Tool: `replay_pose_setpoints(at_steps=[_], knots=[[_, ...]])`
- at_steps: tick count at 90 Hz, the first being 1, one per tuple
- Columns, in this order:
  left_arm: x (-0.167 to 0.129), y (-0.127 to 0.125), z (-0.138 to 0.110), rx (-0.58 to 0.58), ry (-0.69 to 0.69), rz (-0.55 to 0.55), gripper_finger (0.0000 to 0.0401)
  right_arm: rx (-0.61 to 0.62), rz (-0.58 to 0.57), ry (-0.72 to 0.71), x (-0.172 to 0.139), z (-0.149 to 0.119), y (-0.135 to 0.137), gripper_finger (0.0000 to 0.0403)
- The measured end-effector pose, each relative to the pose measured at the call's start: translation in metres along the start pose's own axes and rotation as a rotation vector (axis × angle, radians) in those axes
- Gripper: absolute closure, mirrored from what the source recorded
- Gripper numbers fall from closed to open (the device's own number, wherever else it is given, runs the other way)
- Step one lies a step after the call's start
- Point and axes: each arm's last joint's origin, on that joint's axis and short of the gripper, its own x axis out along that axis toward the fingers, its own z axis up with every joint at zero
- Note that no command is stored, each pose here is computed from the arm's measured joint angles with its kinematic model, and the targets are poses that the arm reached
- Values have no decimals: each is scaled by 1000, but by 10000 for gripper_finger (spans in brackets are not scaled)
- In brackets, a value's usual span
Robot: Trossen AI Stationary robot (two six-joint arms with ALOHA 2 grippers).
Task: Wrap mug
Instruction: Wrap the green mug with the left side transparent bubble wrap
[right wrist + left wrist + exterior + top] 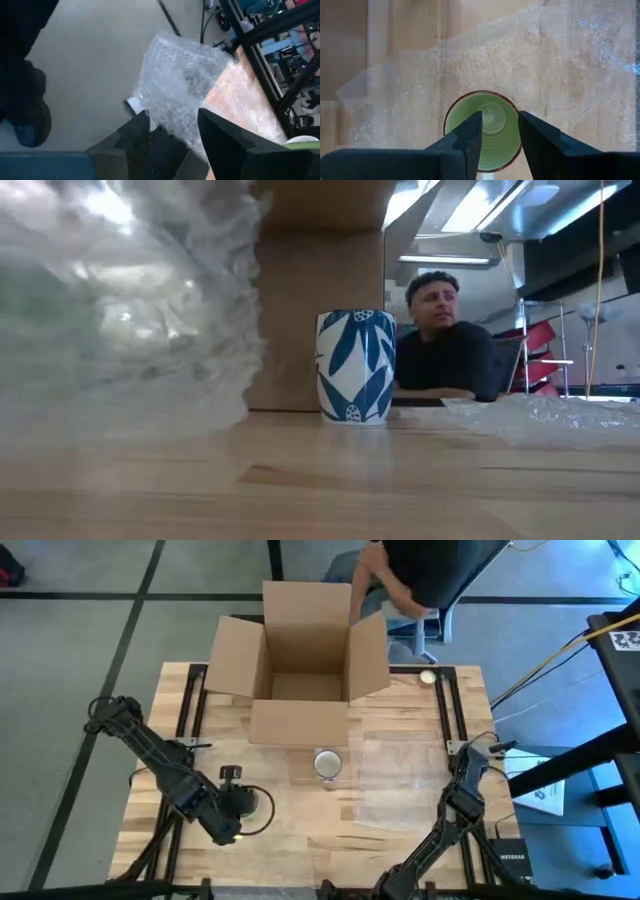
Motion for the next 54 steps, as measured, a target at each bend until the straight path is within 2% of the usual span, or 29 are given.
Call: replay_pose_setpoints(at_steps=[21,30,44,54], knots=[[0,0,1,-5,-11,-1,291,-6,-74,3,2,0,-6,258],[0,-1,2,-7,-19,-7,291,6,-76,8,4,-1,-8,294],[0,-1,2,-5,-19,-7,291,23,-81,12,6,-2,-11,384],[0,-1,2,-4,-19,-7,291,132,-93,12,7,-2,-19,390]])
